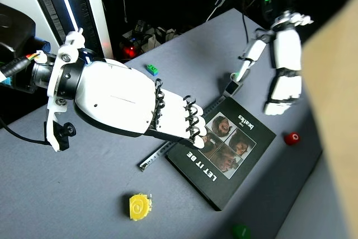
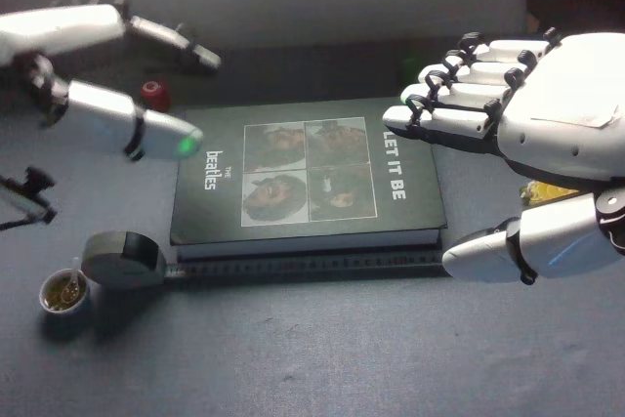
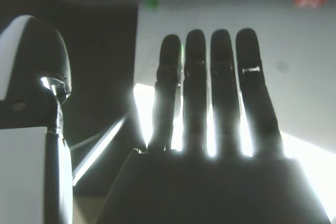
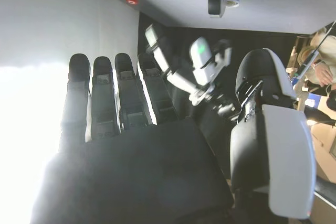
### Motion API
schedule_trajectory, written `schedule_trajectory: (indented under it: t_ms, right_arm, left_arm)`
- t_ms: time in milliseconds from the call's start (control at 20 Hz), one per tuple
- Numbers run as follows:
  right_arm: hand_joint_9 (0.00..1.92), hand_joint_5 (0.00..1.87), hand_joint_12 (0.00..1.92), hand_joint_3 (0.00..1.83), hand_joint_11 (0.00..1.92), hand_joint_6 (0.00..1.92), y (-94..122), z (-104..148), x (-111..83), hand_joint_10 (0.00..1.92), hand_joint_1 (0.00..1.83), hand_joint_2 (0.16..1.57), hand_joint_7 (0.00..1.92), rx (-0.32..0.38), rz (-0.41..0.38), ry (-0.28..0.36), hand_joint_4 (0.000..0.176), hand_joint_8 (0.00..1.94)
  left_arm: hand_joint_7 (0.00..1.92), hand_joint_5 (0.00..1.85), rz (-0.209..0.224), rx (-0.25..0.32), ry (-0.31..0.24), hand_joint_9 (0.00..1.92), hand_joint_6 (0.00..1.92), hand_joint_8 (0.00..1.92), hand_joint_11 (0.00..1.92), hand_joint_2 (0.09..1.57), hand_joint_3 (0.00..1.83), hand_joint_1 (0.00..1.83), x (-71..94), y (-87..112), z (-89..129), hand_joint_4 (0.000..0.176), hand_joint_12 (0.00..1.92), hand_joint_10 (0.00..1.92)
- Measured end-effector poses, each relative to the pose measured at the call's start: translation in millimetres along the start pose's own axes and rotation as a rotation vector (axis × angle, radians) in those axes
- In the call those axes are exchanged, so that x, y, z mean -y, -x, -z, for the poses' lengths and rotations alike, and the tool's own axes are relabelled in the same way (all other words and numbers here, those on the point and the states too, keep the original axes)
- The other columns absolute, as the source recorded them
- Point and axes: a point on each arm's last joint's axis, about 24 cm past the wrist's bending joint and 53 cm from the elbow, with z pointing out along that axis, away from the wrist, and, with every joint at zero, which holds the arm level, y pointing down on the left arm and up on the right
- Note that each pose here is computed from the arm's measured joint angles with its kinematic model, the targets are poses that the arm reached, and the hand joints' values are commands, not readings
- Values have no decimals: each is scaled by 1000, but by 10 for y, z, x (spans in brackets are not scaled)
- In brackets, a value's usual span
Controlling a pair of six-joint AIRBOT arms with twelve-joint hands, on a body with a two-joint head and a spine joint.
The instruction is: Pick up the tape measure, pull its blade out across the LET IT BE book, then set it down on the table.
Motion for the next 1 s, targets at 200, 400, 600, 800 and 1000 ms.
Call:
schedule_trajectory:
  t_ms: [200, 400, 600, 800, 1000]
  right_arm:
    - [239, 130, 1100, 7, 0, 20, 43, 7, 46, 60, 30, 1122, 207, 17, -34, -25, 0, 20]
    - [652, 462, 1909, 3, 783, 1289, 75, 47, -33, 1840, 490, 1212, 501, 41, -27, -48, 0, 1389]
    - [1445, 977, 1921, 0, 1740, 1919, 61, 62, -118, 1921, 723, 1193, 1114, 40, -17, -35, 0, 1939]
    - [1814, 1383, 1921, 29, 1920, 1921, 73, 68, -84, 1921, 717, 1350, 1591, 45, -12, -48, 169, 1941]
    - [1832, 1393, 1921, 20, 1921, 1921, 71, 67, -90, 1921, 703, 1442, 1629, 44, -12, -45, 176, 1941]
  left_arm:
    - [506, 500, -4, 2, 69, 500, 8, 5, 227, 998, 0, 644, 209, -144, -20, 0, 767, 15]
    - [773, 792, -8, -25, 135, 724, 11, 150, 590, 1025, 1, 746, 296, -359, 5, 0, 1067, 456]
    - [589, 580, -20, -20, 116, 763, 1770, 1849, 889, 1065, 3, 855, 631, -420, 22, 0, 1889, 1882]
    - [1153, 1153, -10, -30, 155, 1197, 1921, 1921, 1241, 1160, 6, 775, 570, -492, 40, 0, 1921, 1921]
    - [1432, 1337, -6, -26, 146, 1489, 1921, 1921, 1545, 1251, 12, 662, 630, -540, 39, 0, 1921, 1921]
